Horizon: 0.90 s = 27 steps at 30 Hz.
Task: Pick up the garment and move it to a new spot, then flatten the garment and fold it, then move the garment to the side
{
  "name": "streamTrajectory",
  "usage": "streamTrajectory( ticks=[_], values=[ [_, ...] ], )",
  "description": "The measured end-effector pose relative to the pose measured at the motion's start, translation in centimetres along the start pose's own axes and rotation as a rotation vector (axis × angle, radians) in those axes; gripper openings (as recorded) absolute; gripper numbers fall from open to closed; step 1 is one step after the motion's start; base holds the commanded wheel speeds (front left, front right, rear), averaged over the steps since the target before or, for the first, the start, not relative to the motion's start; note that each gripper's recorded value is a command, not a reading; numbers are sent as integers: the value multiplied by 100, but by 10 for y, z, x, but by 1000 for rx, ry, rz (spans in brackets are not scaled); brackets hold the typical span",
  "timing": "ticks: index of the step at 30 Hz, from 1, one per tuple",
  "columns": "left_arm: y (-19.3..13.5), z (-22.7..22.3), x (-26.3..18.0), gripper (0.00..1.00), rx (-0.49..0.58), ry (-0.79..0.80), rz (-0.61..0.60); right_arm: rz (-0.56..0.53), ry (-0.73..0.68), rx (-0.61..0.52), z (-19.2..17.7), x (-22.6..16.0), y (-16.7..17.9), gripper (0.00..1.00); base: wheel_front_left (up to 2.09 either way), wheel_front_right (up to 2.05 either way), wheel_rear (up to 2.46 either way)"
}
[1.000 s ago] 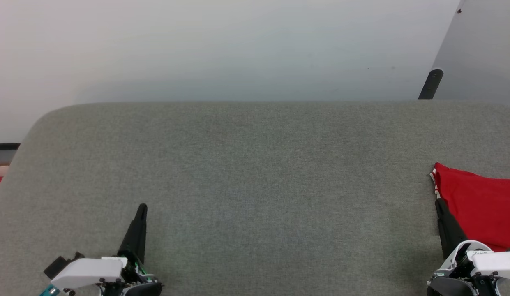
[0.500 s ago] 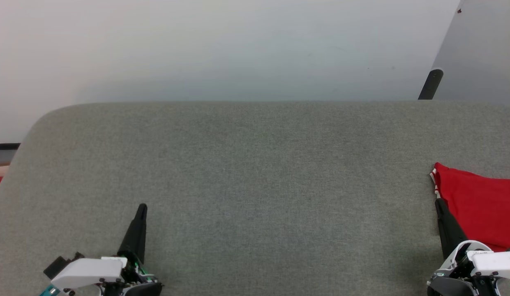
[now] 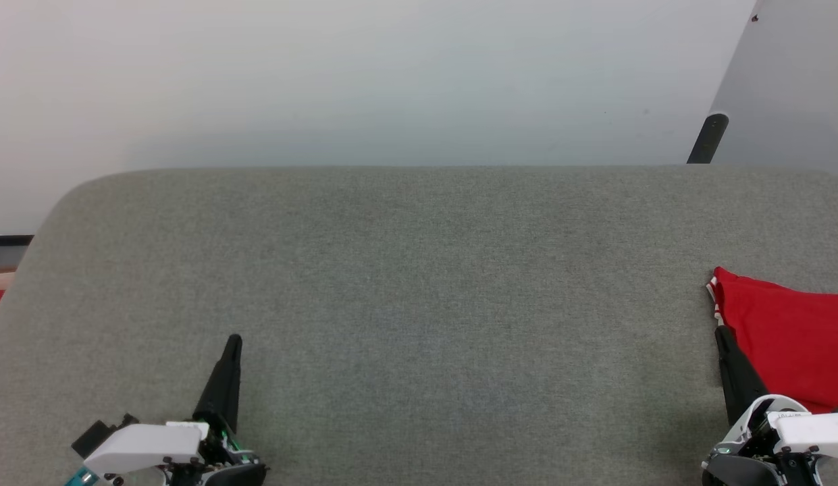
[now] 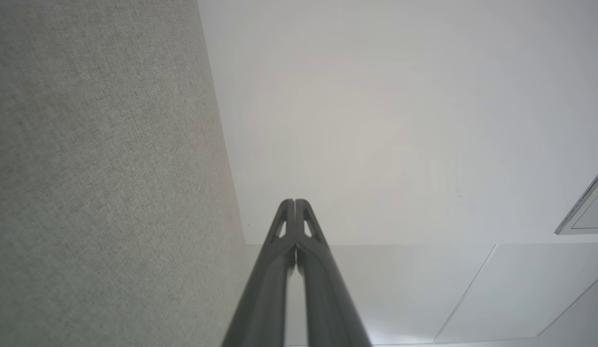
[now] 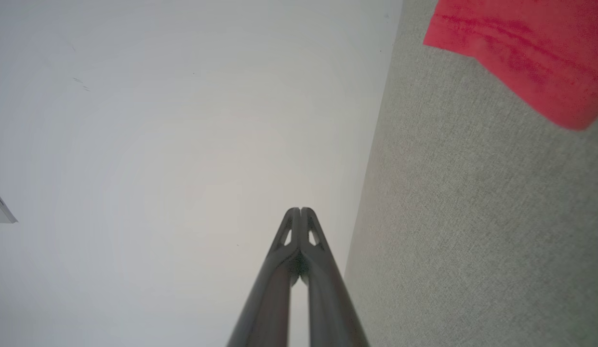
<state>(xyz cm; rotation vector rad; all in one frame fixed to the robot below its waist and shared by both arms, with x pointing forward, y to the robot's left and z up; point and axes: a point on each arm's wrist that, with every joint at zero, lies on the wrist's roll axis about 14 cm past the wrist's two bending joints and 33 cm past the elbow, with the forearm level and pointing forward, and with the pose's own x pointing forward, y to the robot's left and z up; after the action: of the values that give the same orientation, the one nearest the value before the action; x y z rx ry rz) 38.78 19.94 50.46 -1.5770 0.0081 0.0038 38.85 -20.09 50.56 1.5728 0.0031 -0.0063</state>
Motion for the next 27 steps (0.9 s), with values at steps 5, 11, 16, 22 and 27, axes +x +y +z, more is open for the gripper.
streamTrajectory(
  ticks=[5,11,16,22,27],
  values=[
    [0,0,0,0,0,0,0,0,0,0,0,0,0,0,0,0,0],
    [0,0,0,0,1,0,0,0,0,0,0,0,0,0,0,0,0],
    [0,0,0,0,0,-1,0,0,1,0,0,0,0,0,0,0,0],
    [0,0,0,0,0,-1,0,0,1,0,0,0,0,0,0,0,0],
    [0,0,0,0,0,-1,0,0,1,0,0,0,0,0,0,0,0]
  ],
)
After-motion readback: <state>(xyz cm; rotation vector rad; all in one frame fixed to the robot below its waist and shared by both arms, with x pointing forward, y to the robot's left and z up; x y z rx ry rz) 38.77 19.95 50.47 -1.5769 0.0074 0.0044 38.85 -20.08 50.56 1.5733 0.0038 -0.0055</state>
